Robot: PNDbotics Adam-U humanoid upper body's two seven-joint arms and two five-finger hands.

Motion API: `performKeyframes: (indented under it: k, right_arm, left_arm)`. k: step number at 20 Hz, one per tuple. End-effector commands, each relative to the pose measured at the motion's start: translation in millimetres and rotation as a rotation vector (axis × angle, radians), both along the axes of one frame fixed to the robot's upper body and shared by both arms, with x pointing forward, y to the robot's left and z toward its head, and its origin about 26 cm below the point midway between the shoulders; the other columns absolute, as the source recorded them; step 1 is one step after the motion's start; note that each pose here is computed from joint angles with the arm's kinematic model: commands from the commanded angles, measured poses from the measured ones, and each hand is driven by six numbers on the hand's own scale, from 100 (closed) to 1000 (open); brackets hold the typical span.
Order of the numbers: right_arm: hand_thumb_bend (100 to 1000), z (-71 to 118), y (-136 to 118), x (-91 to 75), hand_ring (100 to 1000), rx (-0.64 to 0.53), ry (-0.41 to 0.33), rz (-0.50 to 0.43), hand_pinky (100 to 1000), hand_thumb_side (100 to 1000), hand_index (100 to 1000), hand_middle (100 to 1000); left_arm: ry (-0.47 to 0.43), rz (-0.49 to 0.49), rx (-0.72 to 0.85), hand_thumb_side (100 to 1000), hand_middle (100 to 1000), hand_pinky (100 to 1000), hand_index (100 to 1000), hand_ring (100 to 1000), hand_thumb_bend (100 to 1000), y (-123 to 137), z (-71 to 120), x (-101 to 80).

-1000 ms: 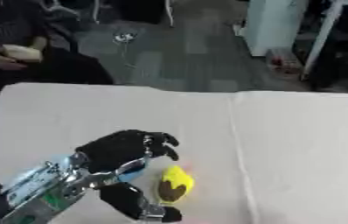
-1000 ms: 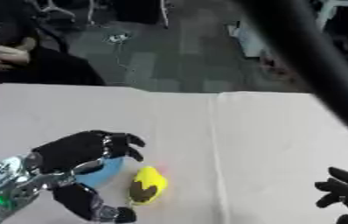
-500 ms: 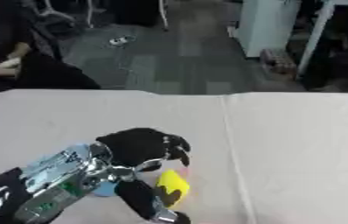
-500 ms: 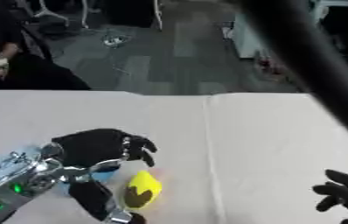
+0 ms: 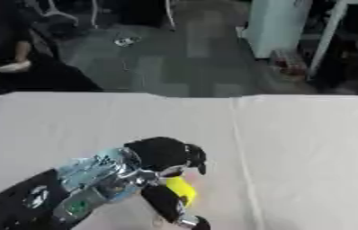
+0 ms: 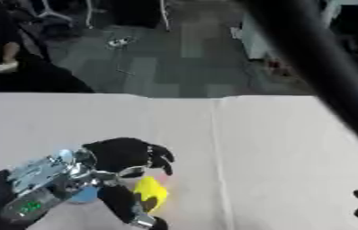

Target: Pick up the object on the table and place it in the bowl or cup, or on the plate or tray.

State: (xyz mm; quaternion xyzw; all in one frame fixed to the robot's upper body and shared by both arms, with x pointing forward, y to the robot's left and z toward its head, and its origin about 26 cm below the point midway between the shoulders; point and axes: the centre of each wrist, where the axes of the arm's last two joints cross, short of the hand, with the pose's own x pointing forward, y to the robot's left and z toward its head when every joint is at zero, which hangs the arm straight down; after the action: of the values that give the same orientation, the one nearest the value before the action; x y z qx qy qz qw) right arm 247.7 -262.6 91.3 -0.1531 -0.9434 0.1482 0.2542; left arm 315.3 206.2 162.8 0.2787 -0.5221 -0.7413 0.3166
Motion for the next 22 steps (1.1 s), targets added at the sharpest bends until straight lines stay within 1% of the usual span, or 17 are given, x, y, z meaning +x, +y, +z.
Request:
performKeyframes:
  k: [1,2,4,8,13,15,18,22]
  right_arm:
    - [100,8.2,-6,1.1,597,-0.014,-0.016,0.009,376,928,797,760]
    - [100,8.2,-7,1.0,597,-0.015,-0.015,0.011,376,924,797,761]
    - [100,7.7,-7,0.6,597,-0.02,-0.009,0.015,375,931,796,761]
    - [100,6.8,-5,0.2,598,-0.029,-0.003,0.023,375,932,792,762]
    - [100,8.8,-1,2.0,601,-0.055,-0.002,0.057,376,939,787,765]
    - [100,11.0,1,3.7,603,-0.069,-0.003,0.081,377,941,785,767]
    - [100,15.5,2,6.8,605,-0.08,-0.007,0.107,378,942,793,769]
    - [100,21.5,-1,10.4,606,-0.078,-0.011,0.126,379,941,796,770]
  left_arm:
    - [-0.007,0.002,0.037,827,867,792,833,811,583,5,-1.7,3.2]
    - [-0.006,0.005,0.044,809,868,794,836,812,558,6,-2.4,3.8]
    - [-0.009,0.013,0.056,776,869,798,837,816,548,8,-1.6,4.7]
    - [-0.013,0.025,0.077,740,868,799,837,817,558,9,0.5,6.7]
    - [-0.032,0.029,0.104,736,866,815,836,829,564,8,-1.8,9.8]
    - [-0.039,0.045,0.128,717,865,819,836,831,586,11,-7.7,13.6]
    - [-0.032,0.066,0.164,642,866,836,843,840,653,16,-19.0,20.7]
    - [-0.032,0.078,0.209,606,870,849,847,851,678,23,-27.4,27.5]
